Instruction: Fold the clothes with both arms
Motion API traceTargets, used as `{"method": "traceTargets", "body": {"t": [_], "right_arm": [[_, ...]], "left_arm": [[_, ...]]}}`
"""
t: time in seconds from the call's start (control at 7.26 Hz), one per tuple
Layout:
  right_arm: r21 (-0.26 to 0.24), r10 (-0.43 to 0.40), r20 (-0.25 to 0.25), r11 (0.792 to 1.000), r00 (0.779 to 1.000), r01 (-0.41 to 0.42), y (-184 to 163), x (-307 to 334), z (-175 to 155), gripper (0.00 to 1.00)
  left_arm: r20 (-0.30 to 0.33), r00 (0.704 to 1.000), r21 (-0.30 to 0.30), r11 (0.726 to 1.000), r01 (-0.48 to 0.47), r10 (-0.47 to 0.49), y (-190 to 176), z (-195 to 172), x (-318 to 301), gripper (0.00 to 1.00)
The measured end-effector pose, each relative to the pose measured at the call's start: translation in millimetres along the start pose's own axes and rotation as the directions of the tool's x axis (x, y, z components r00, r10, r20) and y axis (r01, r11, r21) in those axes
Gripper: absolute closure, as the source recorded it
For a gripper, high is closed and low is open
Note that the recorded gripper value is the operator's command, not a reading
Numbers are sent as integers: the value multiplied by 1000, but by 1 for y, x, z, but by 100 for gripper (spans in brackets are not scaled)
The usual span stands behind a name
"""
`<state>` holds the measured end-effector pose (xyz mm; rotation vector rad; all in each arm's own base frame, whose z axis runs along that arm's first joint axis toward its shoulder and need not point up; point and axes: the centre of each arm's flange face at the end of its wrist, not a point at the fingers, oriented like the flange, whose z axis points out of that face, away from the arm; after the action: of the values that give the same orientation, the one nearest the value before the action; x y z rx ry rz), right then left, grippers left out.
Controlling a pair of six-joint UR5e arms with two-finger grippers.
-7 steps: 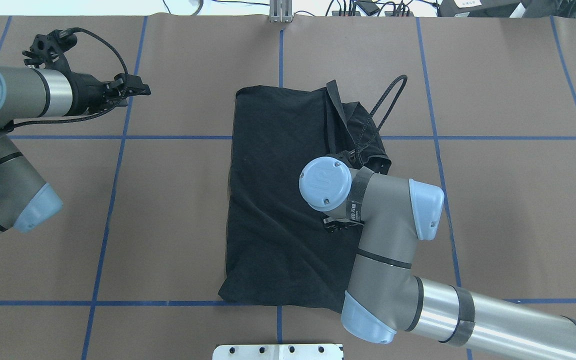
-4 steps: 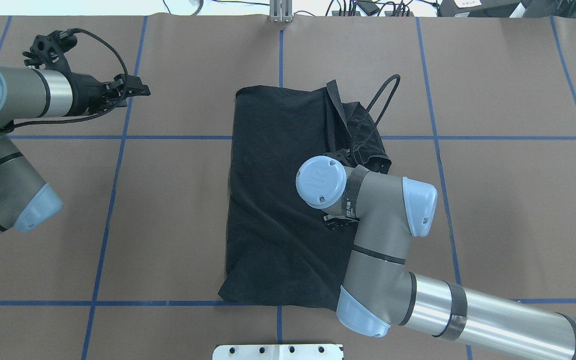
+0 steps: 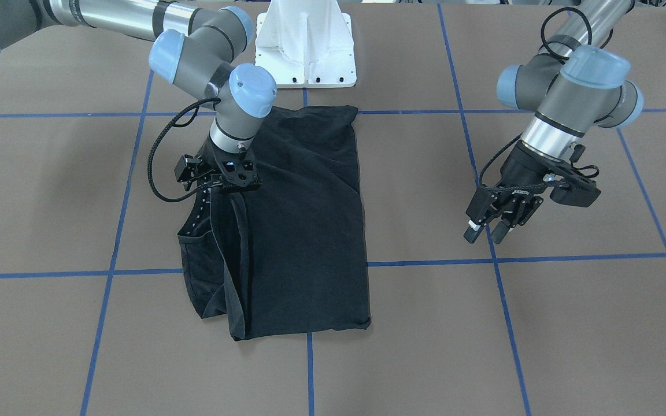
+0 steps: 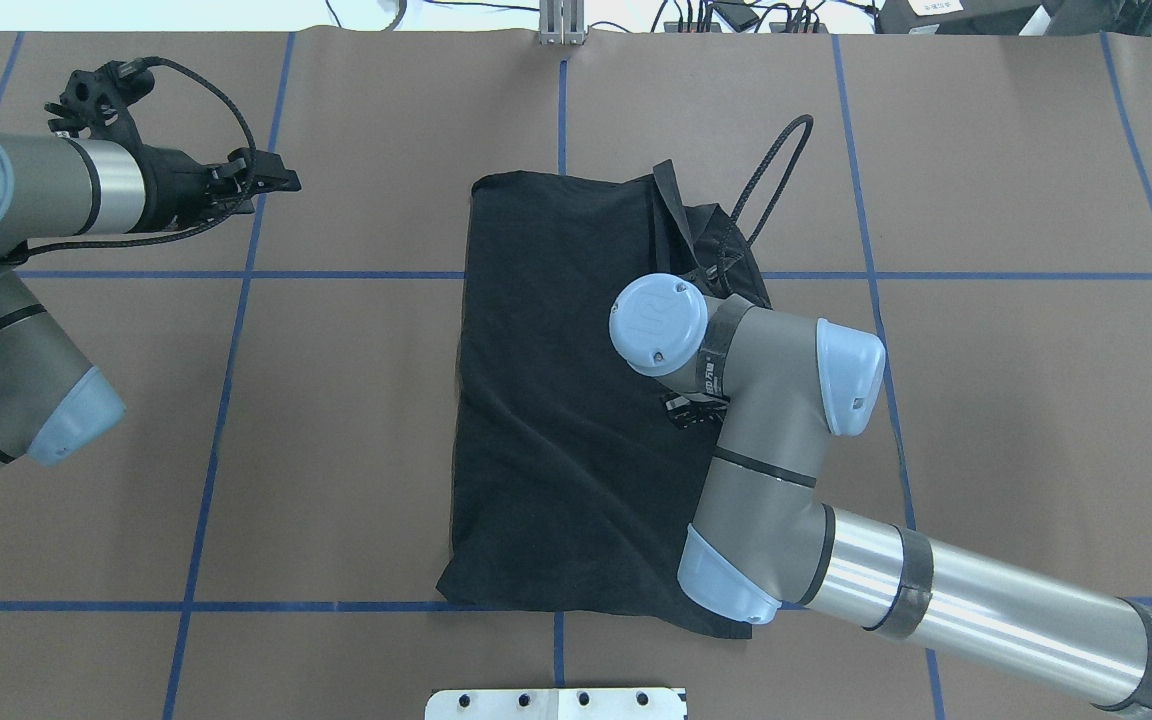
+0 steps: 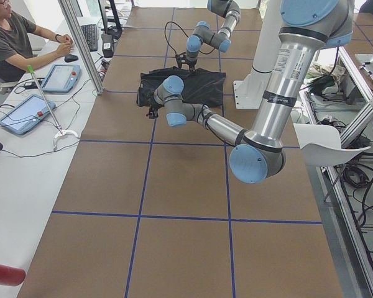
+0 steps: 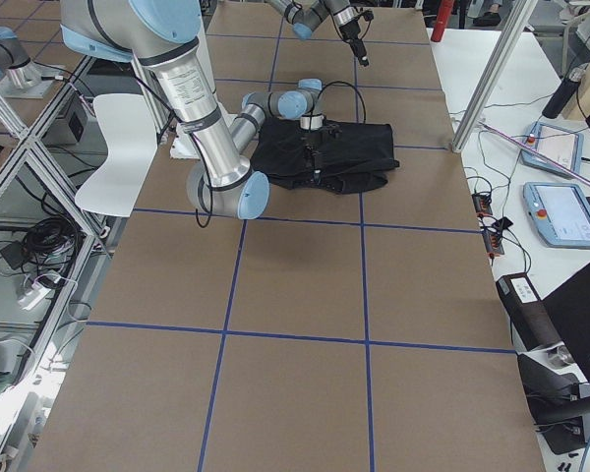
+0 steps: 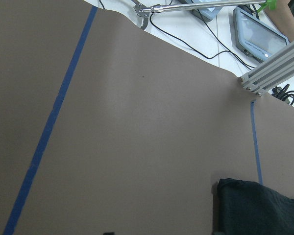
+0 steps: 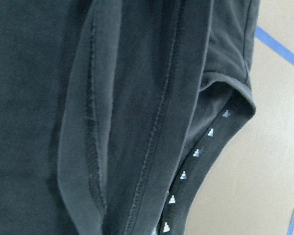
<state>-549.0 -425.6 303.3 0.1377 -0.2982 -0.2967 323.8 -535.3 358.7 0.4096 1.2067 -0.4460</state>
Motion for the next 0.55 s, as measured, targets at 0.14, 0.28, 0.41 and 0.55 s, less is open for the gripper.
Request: {"method": "traceTargets", "body": {"t": [0.14, 0.28, 0.41, 0.55], "right_arm": [[12, 3, 8, 1000, 1000, -3, -13, 6, 6, 0], [26, 9, 18, 1000, 1000, -9, -29, 12, 10, 0], [33, 7, 24, 999, 1000, -8, -42, 22, 10, 0], [34, -9, 23, 999, 1000, 8, -54, 35, 9, 0]], "left_arm": [[-1, 1000, 0, 1000, 0, 0, 0, 0, 0, 27], [-1, 1000, 0, 1000, -1, 1, 0, 0, 1, 27], [-2, 1000, 0, 1000, -1, 1, 0, -1, 1, 27], [-3, 1000, 0, 1000, -1, 1, 0, -1, 1, 27]]}}
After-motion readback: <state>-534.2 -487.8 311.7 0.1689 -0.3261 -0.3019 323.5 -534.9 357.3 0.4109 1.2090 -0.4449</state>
